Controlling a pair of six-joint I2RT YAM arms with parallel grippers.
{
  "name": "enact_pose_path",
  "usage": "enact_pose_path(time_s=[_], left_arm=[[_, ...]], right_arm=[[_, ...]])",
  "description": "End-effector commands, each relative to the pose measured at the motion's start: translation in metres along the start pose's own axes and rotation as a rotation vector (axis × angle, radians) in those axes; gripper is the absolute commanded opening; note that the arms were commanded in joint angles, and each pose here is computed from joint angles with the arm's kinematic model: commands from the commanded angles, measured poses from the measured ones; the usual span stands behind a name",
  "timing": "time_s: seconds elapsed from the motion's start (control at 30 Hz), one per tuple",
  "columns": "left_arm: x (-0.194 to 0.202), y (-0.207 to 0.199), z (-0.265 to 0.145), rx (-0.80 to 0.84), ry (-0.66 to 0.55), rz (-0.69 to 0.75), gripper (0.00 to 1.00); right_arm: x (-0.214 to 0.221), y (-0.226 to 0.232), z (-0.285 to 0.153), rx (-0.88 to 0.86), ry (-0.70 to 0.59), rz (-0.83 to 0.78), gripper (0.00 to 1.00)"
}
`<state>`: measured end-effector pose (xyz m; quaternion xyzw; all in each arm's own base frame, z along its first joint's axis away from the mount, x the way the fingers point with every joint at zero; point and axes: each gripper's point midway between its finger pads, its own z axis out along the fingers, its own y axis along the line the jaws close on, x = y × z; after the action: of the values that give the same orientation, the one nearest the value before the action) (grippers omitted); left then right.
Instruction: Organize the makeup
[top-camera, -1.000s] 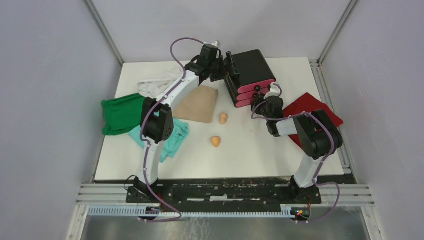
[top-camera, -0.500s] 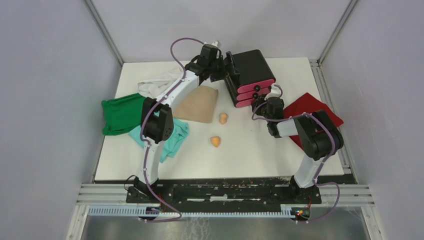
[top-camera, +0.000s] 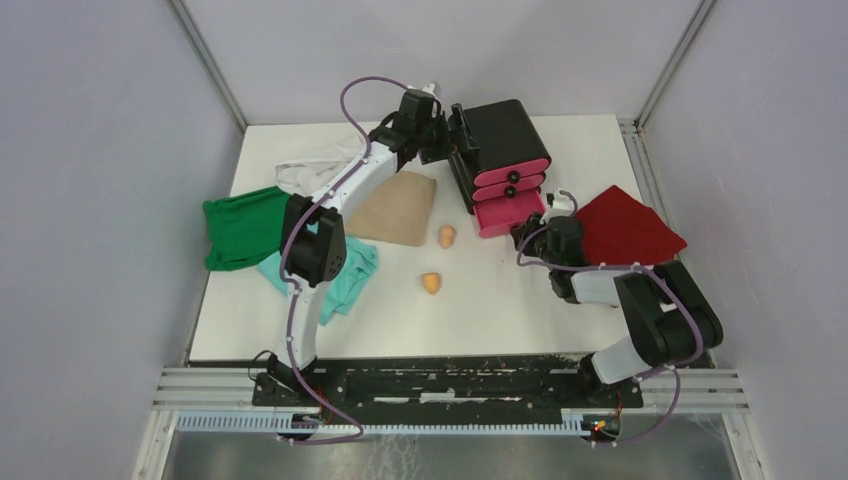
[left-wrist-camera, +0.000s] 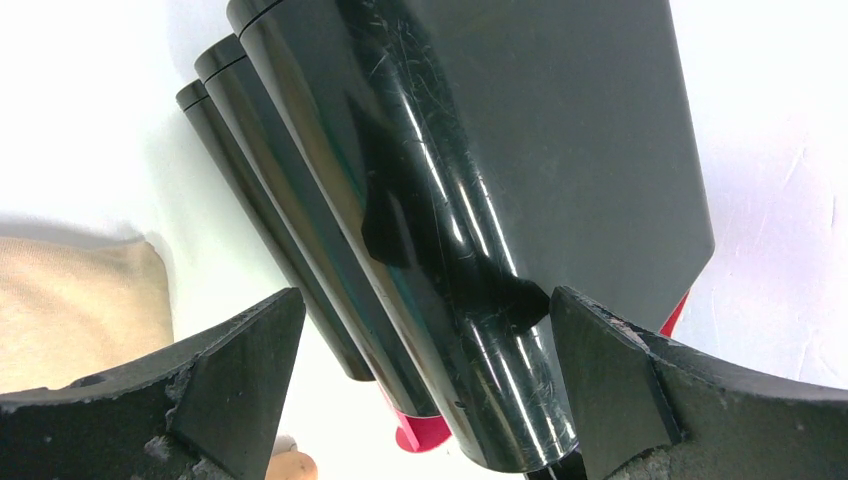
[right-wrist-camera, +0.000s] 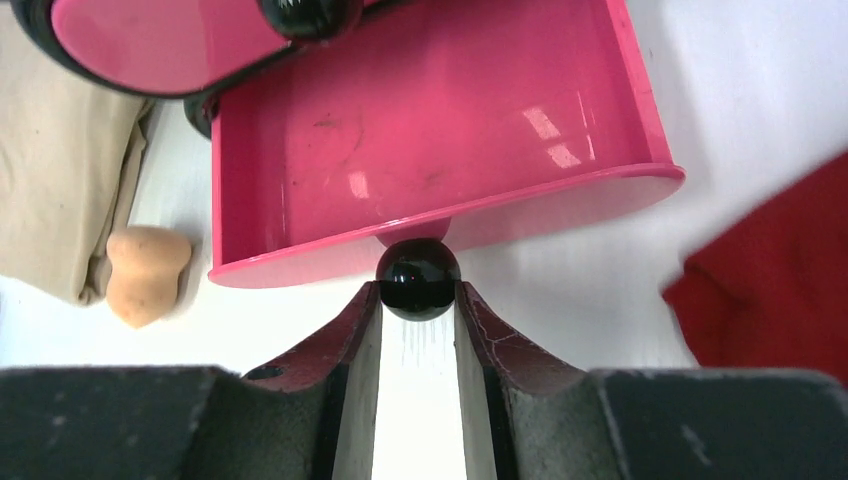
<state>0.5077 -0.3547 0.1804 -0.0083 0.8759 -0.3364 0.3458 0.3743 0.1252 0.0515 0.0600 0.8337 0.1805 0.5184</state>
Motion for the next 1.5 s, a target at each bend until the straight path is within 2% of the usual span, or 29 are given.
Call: enact_pose_path(time_s=[0.0, 0.23, 0.37, 0.47, 0.77, 0.9, 1.03, 1.27, 1.47], left_arm=[[0.008, 0.002, -0.011, -0.018, 0.031, 0.016, 0.99], [0.008, -0.001, -0.017, -0.011, 0.028, 0.023, 0.99], [0.002, -0.004, -0.025, -0.016, 0.007, 0.035, 0.99], [-0.006, -0.01, -0.036, -0.014, -0.018, 0.047, 0.99], [-0.021, -0.029, -0.089, -0.005, -0.112, 0.089, 0.99], [-0.015, -0.028, -0.112, -0.004, -0.145, 0.086, 0.99], [0.001, -0.014, -0.128, -0.032, -0.156, 0.072, 0.99], [0.043, 0.022, -0.148, -0.1, -0.134, 0.038, 0.99], [0.074, 0.04, -0.162, -0.114, -0.111, 0.009, 0.99]], right_arm=[[-0.006, 0.014, -0.025, -0.063, -0.015, 0.006, 0.22], [0.01, 0.01, -0.054, -0.051, 0.039, 0.042, 0.23], [0.01, 0.007, -0.062, -0.039, 0.035, 0.05, 0.31], [0.005, 0.008, -0.065, -0.031, 0.037, 0.051, 0.41], [-0.041, 0.008, -0.069, 0.106, 0.065, 0.074, 0.55], [-0.057, 0.011, -0.06, 0.147, 0.071, 0.096, 0.54], [-0.063, 0.018, -0.036, 0.128, 0.101, 0.054, 0.47], [-0.049, 0.029, 0.001, 0.059, 0.126, 0.015, 0.44], [-0.036, 0.035, 0.007, 0.046, 0.134, -0.023, 0.44]])
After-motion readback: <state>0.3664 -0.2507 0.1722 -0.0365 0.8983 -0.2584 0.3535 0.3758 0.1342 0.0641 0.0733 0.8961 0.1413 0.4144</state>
